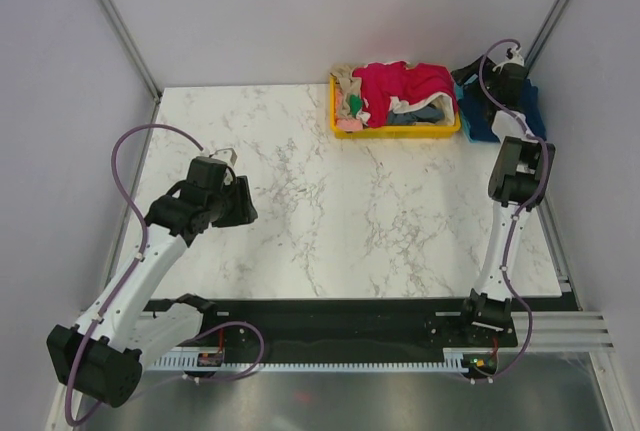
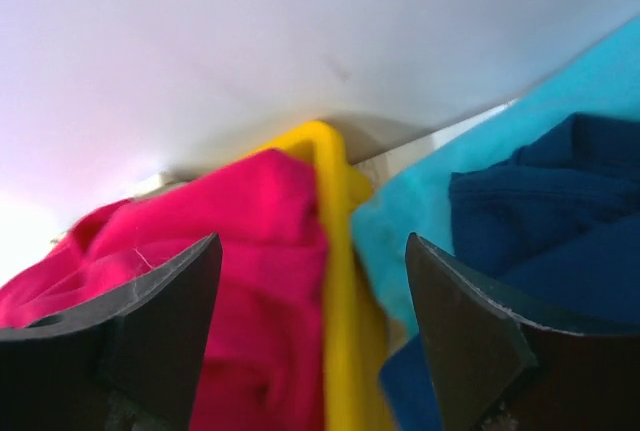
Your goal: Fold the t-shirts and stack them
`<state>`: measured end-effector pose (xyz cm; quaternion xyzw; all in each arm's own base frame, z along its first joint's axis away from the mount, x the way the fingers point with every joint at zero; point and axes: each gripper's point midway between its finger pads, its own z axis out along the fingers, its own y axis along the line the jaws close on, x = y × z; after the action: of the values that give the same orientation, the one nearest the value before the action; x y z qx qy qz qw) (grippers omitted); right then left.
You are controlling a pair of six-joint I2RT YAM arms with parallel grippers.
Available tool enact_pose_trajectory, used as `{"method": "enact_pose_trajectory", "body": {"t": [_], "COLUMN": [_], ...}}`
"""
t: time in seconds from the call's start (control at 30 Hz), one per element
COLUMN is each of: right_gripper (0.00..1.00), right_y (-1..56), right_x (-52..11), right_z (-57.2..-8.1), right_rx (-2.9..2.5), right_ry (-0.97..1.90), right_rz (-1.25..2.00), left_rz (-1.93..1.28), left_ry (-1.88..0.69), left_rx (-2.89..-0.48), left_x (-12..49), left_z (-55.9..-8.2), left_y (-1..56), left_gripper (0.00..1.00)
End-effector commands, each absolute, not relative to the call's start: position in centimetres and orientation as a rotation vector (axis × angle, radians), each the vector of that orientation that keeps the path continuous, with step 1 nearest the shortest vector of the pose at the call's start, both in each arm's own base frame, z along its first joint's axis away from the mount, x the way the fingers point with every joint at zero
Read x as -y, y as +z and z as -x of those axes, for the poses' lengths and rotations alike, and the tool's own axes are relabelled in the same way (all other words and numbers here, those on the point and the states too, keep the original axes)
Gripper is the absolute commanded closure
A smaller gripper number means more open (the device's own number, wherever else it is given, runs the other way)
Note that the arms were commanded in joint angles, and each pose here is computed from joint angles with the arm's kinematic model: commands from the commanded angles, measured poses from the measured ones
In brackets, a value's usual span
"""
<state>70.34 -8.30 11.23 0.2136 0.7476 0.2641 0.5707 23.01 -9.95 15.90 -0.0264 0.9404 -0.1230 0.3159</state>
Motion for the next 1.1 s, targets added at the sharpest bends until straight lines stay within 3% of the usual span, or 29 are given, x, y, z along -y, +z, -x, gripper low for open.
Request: {"method": "enact_pose_trajectory", "body": {"t": [0.0, 0.2, 0.23, 0.37, 0.47, 0.8, 0.9, 1.07], "right_gripper": [0.18, 0.16, 0.17, 0.28, 0.3, 0.46, 0.43, 0.19], "right_y": [24.0, 21.2, 18.6, 14.5, 11.4, 9.3, 10.3, 11.5], "right_x": [9.1, 9.1, 8.6, 6.1, 4.4, -9.3, -14.1, -14.0], "right_z": [-68.3, -66.5, -66.9, -68.1, -68.1, -66.2, -65.0, -64.7], "right_rx": [-1.616, -1.729, -1.775, -1.842, -1.888, -1.962, -1.936, -1.96], "right_ry": [0.437, 0.396, 0.437, 0.599, 0.625, 0.817, 0.887, 0.837], "right_rz": [-0.325, -0.344, -0.362, -0.409, -0.42, -0.278, -0.247, -0.225], "left_rz": [0.078, 0.076, 0.074, 0.076, 0.078, 0.075, 0.075, 0.077], "left_ry": [-0.311, -0.323, -0.325, -0.33, -0.331, -0.334, -0.334, -0.332], "left_rx": [-2.45, -2.441, -2.44, -2.428, -2.418, -2.417, -2.417, -2.41], "left_x": [9.8, 9.8, 9.8, 9.8, 9.7, 9.8, 9.8, 9.7], "left_z": [-23.8, -23.7, -23.6, -23.6, -23.6, -23.6, -23.6, -23.5], "left_y": [16.1, 16.4, 16.4, 16.7, 16.9, 16.9, 16.9, 17.1], "left_gripper": [0.44, 0.44, 0.44, 0.44, 0.44, 0.44, 0.44, 0.44]}}
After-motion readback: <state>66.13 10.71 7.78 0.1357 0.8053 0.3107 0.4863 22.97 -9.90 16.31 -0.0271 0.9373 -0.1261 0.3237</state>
